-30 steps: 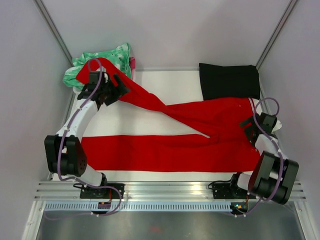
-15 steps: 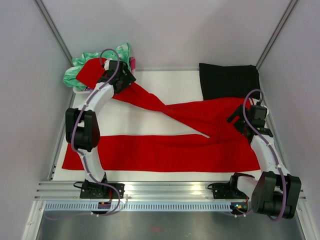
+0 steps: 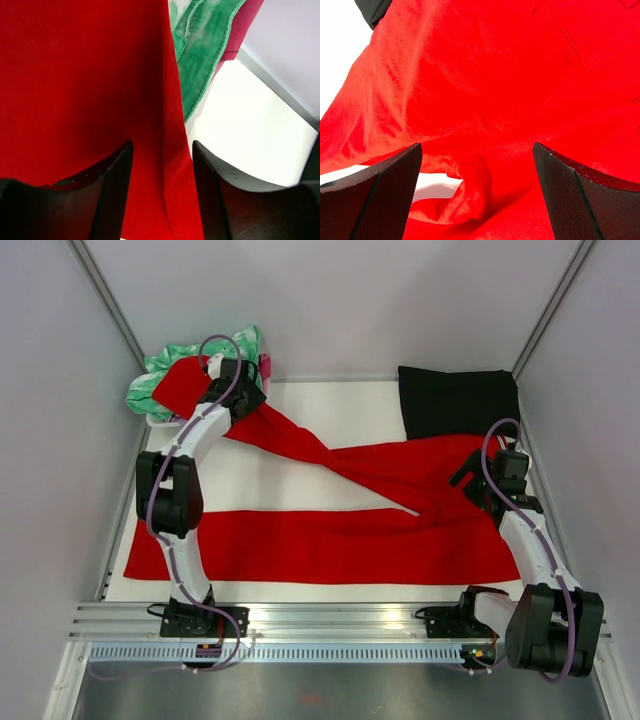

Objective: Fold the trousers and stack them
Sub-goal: Flatten the trousers out

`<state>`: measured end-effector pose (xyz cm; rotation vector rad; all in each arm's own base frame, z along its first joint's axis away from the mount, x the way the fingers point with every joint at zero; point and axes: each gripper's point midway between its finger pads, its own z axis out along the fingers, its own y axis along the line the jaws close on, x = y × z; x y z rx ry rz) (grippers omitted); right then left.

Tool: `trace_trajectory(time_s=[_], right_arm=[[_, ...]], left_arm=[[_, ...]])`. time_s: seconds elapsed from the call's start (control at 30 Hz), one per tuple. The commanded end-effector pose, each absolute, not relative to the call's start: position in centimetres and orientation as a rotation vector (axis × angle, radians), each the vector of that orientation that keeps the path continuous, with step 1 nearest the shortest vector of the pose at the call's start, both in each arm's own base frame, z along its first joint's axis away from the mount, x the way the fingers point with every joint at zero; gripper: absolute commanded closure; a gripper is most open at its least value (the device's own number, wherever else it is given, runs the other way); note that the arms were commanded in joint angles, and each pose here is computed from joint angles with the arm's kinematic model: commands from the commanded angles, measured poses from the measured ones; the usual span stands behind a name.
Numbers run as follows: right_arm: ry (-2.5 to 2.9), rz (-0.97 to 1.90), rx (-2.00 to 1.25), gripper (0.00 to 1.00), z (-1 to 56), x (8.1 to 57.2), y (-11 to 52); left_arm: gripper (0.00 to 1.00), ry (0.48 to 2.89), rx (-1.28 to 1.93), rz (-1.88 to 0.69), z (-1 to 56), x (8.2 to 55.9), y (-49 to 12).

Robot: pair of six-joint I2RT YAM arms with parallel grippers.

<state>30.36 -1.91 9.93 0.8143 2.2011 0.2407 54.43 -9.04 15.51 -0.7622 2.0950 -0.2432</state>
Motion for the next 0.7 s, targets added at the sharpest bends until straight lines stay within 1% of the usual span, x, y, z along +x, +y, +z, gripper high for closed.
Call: trace_trajectory(time_s=[0.0,0.03,0.07,0.13,0.2,0.27,0.3,0.4,0.43,0.47,0.5,0.63,0.67], right_arm=[[2.184,0.257,0.791,0.02,10.4,30.8,-1.7],[2.186,0.260,0.791,0.02,10.4,30.9,-1.6],[2.184,0.265,0.786,0.02,10.5,30.9,-1.5],[2.186,0.265,0.793,0.02,10.3,30.9,-1.5],[2.185,0.266,0.793,0.02,10.4,30.8,-1.5],[2.187,0.267,0.792,0.02,10.4,30.8,-1.5],[2.190,0.269,0.791,0.02,10.3,30.7,-1.4],[2.196,0.271,0.791,0.02,10.1,30.7,-1.3],[2.196,0.271,0.791,0.02,10.1,30.7,-1.3],[2.194,0.270,0.792,0.02,10.2,30.7,-1.4],[2.191,0.272,0.791,0.02,10.3,30.8,-1.4],[2.192,0.278,0.784,0.02,10.4,30.9,-1.2],[2.193,0.278,0.782,0.02,10.3,30.9,-1.2]], left_arm=[[0.44,1.983,-0.759,-0.262,18.3,56.7,-9.0],[0.46,1.983,-0.755,-0.263,18.2,56.9,-9.0],[0.50,1.974,-0.749,-0.266,18.7,57.3,-9.1],[0.53,1.996,-0.754,-0.250,17.8,57.6,-9.1],[0.62,1.997,-0.758,-0.249,17.6,58.0,-9.2],[0.68,1.990,-0.765,-0.251,17.6,58.2,-9.1],[0.73,1.989,-0.765,-0.251,17.6,58.2,-9.2],[0.75,1.985,-0.757,-0.240,17.8,58.4,-9.0],[0.79,1.994,-0.751,-0.225,17.7,58.4,-8.9],[0.92,1.990,-0.747,-0.220,18.0,58.4,-8.8],[0.97,1.988,-0.746,-0.216,18.2,58.4,-8.6],[0.98,1.996,-0.692,-0.252,20.3,57.5,-8.3],[0.98,1.965,-0.667,-0.281,23.0,56.6,-8.4]])
